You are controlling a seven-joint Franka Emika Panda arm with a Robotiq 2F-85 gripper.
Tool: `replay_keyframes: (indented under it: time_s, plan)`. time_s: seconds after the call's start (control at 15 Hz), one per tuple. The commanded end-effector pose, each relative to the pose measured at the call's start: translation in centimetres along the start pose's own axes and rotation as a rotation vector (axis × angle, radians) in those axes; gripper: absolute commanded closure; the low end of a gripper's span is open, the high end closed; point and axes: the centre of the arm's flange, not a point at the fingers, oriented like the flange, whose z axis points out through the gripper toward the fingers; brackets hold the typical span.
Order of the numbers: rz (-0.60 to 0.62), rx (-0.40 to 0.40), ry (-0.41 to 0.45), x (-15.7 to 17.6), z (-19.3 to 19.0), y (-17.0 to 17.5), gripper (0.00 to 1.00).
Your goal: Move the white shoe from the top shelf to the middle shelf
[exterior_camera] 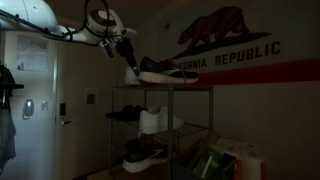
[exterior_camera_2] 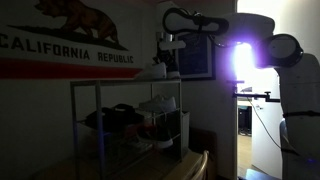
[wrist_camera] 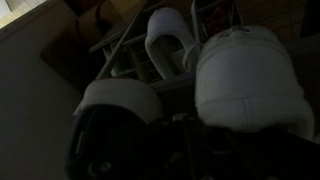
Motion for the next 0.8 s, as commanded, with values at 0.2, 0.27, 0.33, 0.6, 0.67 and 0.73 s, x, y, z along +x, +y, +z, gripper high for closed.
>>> replay_keyframes:
  time_s: [0.2,0.27,0.33,0.6,0.67,0.73]
  plan:
    - [-0.009,-0.019,-0.03,-2.1,-5.2,2.2,0.93]
    - [-0.008,-0.023,-0.026,-2.6,-6.0,2.6,0.93]
    - [-0.007,-0.023,-0.024,-3.2,-6.8,3.0,0.93]
    - [-0.019,-0.011,-0.017,-5.4,-10.0,4.8,0.93]
    - [-0.02,-0.012,-0.014,-6.0,-10.7,5.4,0.93]
    - [-0.026,-0.01,-0.017,-6.4,-11.4,5.9,0.93]
